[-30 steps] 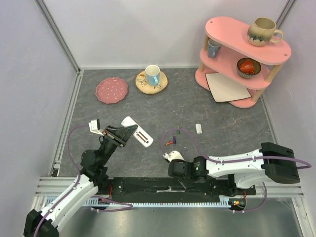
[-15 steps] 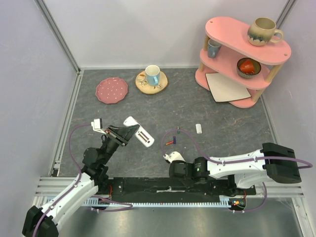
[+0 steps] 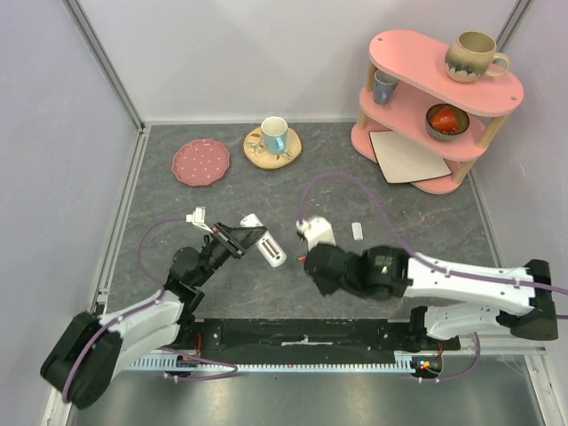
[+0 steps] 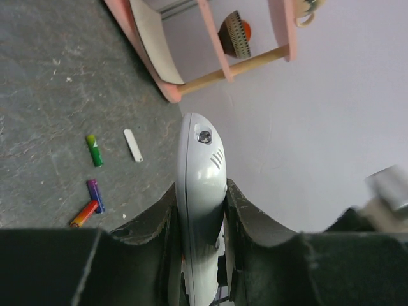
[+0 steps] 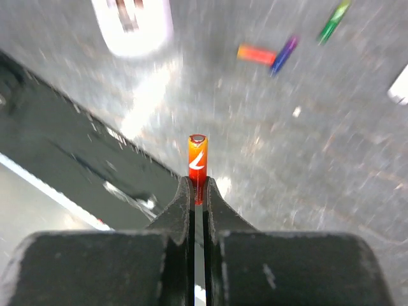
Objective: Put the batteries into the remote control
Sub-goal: Load the battery into the remote control.
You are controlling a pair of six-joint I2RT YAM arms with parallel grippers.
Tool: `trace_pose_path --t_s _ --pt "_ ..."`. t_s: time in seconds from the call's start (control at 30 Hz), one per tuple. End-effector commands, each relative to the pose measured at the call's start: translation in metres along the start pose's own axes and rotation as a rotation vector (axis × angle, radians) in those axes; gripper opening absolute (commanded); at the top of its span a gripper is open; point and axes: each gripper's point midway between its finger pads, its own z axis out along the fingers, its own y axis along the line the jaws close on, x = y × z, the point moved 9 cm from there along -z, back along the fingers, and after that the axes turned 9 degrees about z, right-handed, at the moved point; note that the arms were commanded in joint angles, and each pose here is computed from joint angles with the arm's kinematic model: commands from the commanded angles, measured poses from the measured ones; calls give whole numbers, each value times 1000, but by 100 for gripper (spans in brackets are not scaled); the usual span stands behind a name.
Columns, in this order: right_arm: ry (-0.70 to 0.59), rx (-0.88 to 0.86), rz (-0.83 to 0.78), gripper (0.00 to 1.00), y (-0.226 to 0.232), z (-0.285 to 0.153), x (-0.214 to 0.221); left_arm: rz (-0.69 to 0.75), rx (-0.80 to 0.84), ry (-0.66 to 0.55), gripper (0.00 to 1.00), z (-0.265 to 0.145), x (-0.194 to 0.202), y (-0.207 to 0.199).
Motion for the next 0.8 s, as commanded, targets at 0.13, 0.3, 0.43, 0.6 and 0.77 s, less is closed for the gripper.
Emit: trace_pose_path --t_s 0.13,0.3,0.43,0.6,0.77 --pt "-185 64 -75 0 -3 -43 -87 -80 289 -8 2 33 -14 -34" --pt "-125 -51 -105 0 3 -26 -103 -122 324 34 2 42 -7 -28" --pt "-92 -102 -90 3 5 -7 -108 -107 347 37 2 43 -8 -30" --pt "-70 -183 -87 0 13 -1 -116 -68 373 46 2 43 -8 -33" --pt "10 -247 -97 0 25 8 -113 -21 395 44 2 40 -7 -36"
